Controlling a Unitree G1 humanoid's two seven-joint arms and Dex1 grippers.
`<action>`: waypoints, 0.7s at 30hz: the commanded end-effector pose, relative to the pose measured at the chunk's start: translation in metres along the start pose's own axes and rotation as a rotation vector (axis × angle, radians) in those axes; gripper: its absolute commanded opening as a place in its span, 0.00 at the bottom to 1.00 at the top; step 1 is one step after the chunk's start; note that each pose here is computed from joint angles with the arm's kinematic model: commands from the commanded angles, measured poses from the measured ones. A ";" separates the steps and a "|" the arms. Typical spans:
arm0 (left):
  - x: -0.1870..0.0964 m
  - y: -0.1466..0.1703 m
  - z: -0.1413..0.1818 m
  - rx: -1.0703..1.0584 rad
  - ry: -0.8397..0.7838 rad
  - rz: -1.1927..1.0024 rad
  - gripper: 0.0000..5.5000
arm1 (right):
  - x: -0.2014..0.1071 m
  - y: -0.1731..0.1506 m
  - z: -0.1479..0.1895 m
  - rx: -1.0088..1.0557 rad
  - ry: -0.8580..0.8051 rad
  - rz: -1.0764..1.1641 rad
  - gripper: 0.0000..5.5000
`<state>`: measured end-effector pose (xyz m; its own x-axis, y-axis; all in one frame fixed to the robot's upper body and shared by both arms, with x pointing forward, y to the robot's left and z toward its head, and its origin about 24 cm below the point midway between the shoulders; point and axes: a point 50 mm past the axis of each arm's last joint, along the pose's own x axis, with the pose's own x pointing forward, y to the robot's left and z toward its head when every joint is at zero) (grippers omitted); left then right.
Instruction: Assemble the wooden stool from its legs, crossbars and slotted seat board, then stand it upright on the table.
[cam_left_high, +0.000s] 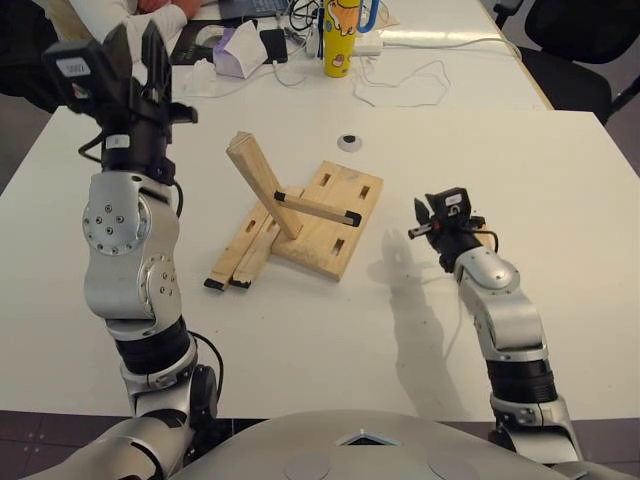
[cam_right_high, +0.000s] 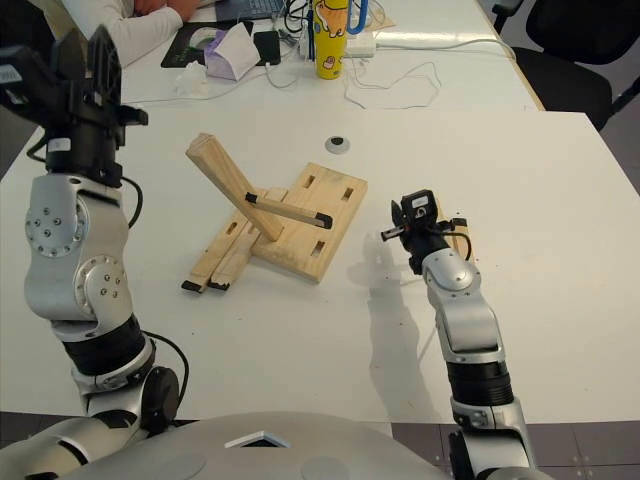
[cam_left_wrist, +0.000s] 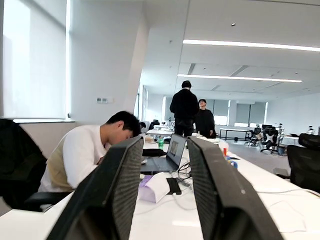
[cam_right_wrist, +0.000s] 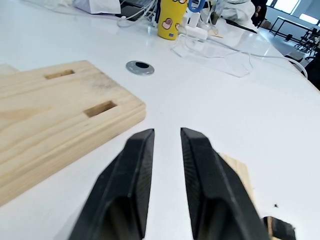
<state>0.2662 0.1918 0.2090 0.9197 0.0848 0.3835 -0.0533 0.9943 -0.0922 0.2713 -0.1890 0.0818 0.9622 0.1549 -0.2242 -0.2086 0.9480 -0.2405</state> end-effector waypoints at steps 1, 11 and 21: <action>-0.018 0.022 -0.036 0.016 0.184 0.047 0.30 | 0.012 -0.030 0.010 -0.036 0.006 -0.040 0.18; -0.100 0.035 -0.109 0.105 0.716 -0.235 0.30 | 0.035 -0.022 0.035 -0.024 -0.083 0.047 0.18; -0.109 0.018 -0.134 0.143 0.824 -0.491 0.30 | 0.044 -0.012 0.028 0.011 -0.092 0.073 0.18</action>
<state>0.2165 0.1955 0.0429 0.8452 -0.3243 -0.4247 0.3734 0.9270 0.0352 0.3174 -0.1872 0.0966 0.9570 0.2354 -0.1694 -0.2681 0.9408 -0.2073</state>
